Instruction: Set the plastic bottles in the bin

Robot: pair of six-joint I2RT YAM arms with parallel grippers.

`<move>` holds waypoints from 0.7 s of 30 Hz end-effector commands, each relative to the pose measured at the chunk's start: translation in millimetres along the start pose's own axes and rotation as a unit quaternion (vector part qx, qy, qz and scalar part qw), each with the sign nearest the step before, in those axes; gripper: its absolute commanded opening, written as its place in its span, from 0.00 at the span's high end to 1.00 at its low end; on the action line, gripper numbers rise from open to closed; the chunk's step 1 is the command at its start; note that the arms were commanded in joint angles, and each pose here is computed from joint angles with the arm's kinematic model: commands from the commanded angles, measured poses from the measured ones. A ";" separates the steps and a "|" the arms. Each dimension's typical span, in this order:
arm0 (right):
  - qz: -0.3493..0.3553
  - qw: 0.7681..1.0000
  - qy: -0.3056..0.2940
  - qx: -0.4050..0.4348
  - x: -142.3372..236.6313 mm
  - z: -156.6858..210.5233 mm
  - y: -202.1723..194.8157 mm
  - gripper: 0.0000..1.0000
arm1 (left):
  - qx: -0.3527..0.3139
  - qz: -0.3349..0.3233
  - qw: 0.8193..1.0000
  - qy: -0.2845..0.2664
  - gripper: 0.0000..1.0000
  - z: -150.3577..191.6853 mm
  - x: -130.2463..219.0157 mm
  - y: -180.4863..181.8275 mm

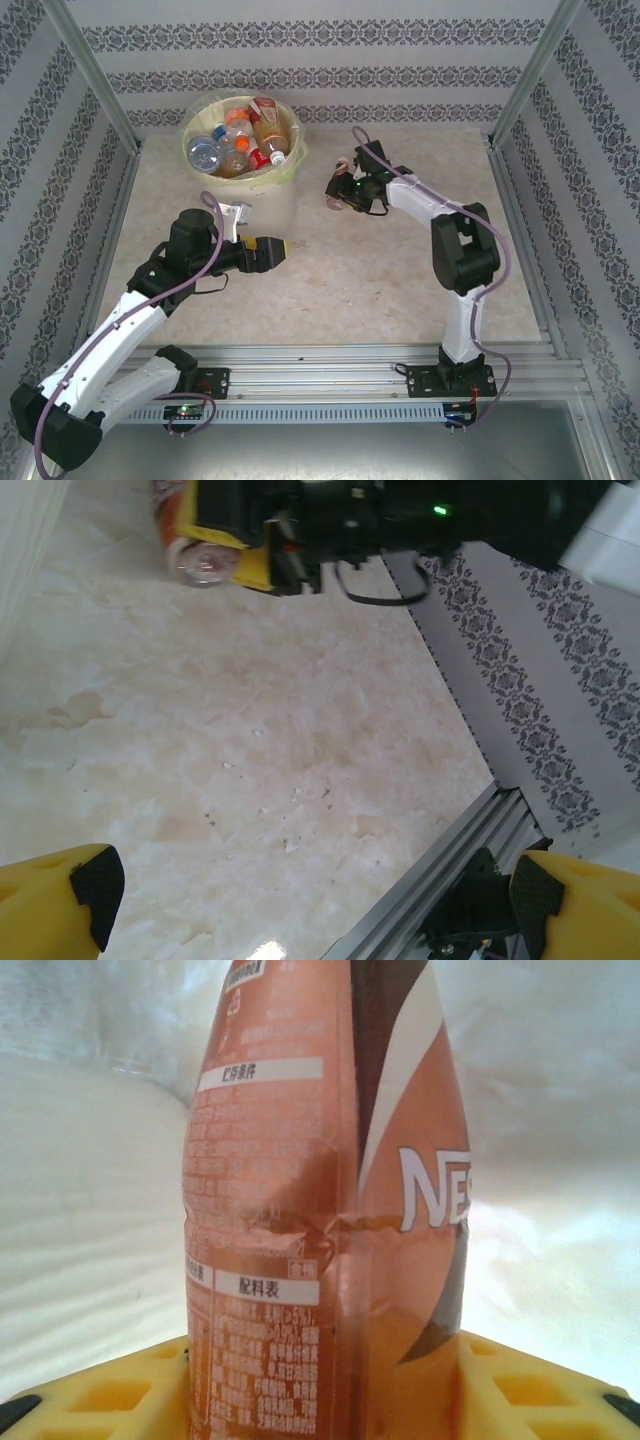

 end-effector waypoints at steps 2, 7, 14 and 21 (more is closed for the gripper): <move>-0.026 0.997 -0.022 0.067 49.7 16.2 12.9 0.47 | 0.014 0.033 0.999 -0.022 0.00 -9.0 5.3 -17.3; -0.054 0.991 -0.030 0.122 100.1 45.3 28.1 0.47 | 0.035 0.036 0.999 -0.019 0.00 -13.9 8.0 -25.0; -0.117 0.973 -0.042 0.194 151.3 86.6 63.3 0.46 | 0.099 0.057 0.993 -0.022 0.00 -22.4 -0.2 -32.0; -0.158 0.956 -0.035 0.243 173.6 118.6 92.0 0.45 | 0.115 0.094 0.988 -0.043 0.00 -31.7 -4.6 -46.7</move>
Point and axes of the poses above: each hand's point on the last joint's axis, 136 mm out from that joint toward the fingers, its own x axis back along the fingers, its own y axis along the line the jaws close on, z = x × y, the point moved 10 cm from there along x, back along the fingers, and after that the axes turned 13 degrees about x, right-handed, at the moved point
